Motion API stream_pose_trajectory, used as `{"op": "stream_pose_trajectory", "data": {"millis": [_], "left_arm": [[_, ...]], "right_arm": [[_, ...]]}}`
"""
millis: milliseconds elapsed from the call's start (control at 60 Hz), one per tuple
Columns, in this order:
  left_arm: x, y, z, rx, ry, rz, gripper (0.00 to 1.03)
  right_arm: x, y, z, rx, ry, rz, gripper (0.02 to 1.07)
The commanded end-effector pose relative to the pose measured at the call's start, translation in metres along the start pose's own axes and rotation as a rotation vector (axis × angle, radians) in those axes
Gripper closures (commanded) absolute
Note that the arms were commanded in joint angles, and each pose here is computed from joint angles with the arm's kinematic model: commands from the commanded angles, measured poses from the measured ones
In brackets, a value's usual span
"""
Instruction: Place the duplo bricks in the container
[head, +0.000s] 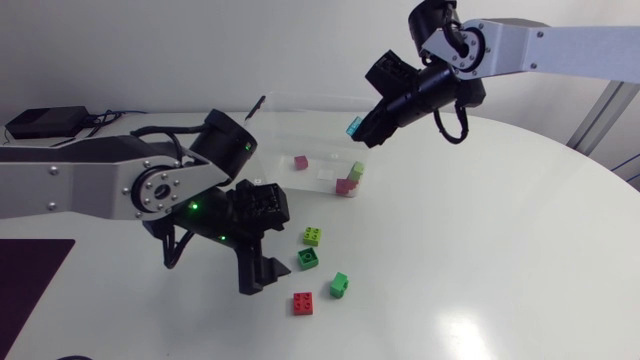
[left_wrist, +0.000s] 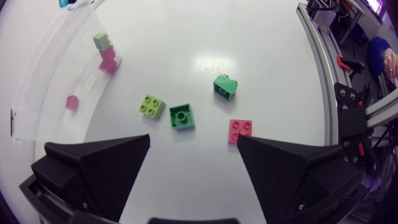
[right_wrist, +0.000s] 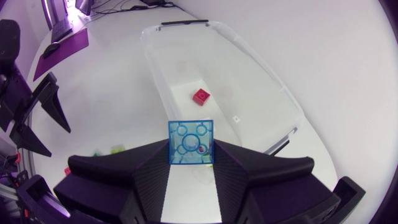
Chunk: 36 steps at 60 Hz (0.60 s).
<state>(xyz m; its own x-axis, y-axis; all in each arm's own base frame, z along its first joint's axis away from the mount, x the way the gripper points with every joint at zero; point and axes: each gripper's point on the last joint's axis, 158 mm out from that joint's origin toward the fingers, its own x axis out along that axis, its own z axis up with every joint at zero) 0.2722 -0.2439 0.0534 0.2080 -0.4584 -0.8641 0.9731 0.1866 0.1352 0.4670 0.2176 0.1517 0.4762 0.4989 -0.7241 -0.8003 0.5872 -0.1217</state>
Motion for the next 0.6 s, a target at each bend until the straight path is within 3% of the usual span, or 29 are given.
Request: {"op": "stream_pose_trajectory", "data": {"millis": [0,367,400,467,583], "left_arm": [[0.008,-0.016,-0.009,0.03,0.02,-0.038,0.06],[0.034,-0.043,-0.018,0.067,0.069,-0.1,0.06],[0.036,-0.046,-0.02,0.069,0.077,-0.109,0.06],[0.04,-0.05,-0.022,0.07,0.087,-0.118,0.06],[0.044,-0.057,-0.022,0.092,0.091,-0.13,0.05]], "right_arm": [[0.006,-0.017,0.006,0.037,-0.017,-0.029,0.78],[0.031,-0.057,0.014,0.078,-0.019,-0.08,0.75],[0.035,-0.06,0.013,0.082,-0.014,-0.086,0.59],[0.034,-0.064,0.012,0.095,-0.011,-0.098,0.06],[0.012,-0.072,0.021,0.102,-0.051,-0.126,0.06]]}}
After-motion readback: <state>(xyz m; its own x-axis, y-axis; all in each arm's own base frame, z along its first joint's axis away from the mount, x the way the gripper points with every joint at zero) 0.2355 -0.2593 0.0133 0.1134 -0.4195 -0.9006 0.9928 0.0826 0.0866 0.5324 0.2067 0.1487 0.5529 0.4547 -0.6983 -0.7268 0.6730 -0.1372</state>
